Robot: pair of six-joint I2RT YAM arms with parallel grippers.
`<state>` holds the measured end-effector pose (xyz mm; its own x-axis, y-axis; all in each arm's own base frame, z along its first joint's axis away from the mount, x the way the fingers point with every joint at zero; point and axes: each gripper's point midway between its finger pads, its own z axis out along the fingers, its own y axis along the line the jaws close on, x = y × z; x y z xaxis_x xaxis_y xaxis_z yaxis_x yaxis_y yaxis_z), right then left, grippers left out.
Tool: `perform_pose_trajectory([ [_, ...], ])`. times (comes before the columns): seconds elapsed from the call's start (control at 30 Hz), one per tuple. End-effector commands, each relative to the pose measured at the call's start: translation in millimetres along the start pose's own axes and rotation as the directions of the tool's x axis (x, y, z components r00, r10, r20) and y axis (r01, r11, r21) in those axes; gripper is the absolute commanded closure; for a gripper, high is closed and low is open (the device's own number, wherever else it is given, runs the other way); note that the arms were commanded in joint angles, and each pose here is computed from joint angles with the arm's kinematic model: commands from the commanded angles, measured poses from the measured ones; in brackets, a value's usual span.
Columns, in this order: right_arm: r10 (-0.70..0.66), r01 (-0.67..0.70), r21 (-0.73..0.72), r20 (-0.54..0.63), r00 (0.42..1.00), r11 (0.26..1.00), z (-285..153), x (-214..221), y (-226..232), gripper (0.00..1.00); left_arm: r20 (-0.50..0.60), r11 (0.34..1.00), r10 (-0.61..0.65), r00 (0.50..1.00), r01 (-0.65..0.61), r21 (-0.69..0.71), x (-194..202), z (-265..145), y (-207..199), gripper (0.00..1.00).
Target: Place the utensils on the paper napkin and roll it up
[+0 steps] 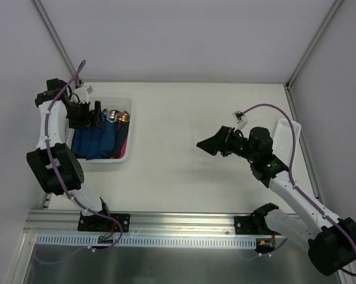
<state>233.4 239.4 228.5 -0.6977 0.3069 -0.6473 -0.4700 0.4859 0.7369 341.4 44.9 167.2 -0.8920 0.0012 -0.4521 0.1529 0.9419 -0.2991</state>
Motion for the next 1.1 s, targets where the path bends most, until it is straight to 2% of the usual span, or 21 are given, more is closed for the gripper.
perform_pose_trajectory([
  [0.0, -0.076, 0.076, 0.027, 0.000, 0.997, 0.997, -12, -6, 2, 0.01, 0.128, 0.984, 0.140, 0.982, -0.125, -0.124, -30, -44, 2, 0.01],
  [0.07, -0.103, 0.103, 0.053, 0.001, 0.995, 0.993, -17, -10, 2, 0.01, 0.172, 0.974, 0.198, 0.965, -0.174, -0.145, -41, -60, -10, 0.01],
  [0.13, -0.124, 0.128, 0.107, -0.045, 0.991, 0.986, -23, -2, -9, 0.01, 0.200, 0.959, 0.264, 0.944, -0.233, -0.164, -47, -72, -24, 0.01],
  [0.23, -0.163, 0.174, 0.201, -0.070, 0.984, 0.964, -36, -5, -20, 0.01, 0.214, 0.931, 0.359, 0.909, -0.331, -0.154, -51, -75, -61, 0.01],
  [0.37, -0.148, 0.157, 0.365, -0.052, 0.988, 0.918, -55, -19, -41, 0.01, 0.260, 0.890, 0.455, 0.852, -0.449, -0.083, -56, -70, -120, 0.01],
  [0.43, -0.133, 0.142, 0.421, -0.050, 0.990, 0.896, -64, -22, -48, 0.01, 0.294, 0.879, 0.450, 0.843, -0.477, 0.022, -57, -65, -156, 0.01],
  [0.47, -0.137, 0.142, 0.457, -0.045, 0.990, 0.878, -71, -26, -53, 0.01, 0.318, 0.867, 0.437, 0.842, -0.487, 0.099, -56, -63, -177, 0.01],
  [0.53, -0.156, 0.163, 0.488, -0.056, 0.986, 0.857, -77, -28, -59, 0.01, 0.310, 0.866, 0.413, 0.856, -0.475, 0.157, -57, -53, -192, 0.01],
  [0.67, -0.197, 0.226, 0.599, -0.114, 0.974, 0.768, -92, -35, -85, 0.01, 0.249, 0.875, 0.408, 0.878, -0.454, 0.168, -56, -14, -217, 0.01],
  [0.73, -0.164, 0.235, 0.654, -0.169, 0.972, 0.719, -95, -32, -104, 0.01, 0.231, 0.876, 0.394, 0.890, -0.440, 0.200, -50, 9, -229, 0.01],
  [0.87, -0.162, 0.307, 0.691, -0.268, 0.950, 0.655, -93, -32, -128, 0.01, 0.197, 0.888, 0.380, 0.904, -0.416, 0.196, -39, 46, -235, 0.01],
  [0.97, -0.150, 0.324, 0.713, -0.297, 0.943, 0.622, -92, -31, -141, 0.01, 0.156, 0.900, 0.361, 0.920, -0.387, 0.202, -31, 66, -235, 0.01],
  [1.07, -0.157, 0.335, 0.707, -0.306, 0.939, 0.623, -89, -33, -142, 0.01, 0.150, 0.897, 0.363, 0.920, -0.388, 0.210, -26, 73, -236, 0.01],
])
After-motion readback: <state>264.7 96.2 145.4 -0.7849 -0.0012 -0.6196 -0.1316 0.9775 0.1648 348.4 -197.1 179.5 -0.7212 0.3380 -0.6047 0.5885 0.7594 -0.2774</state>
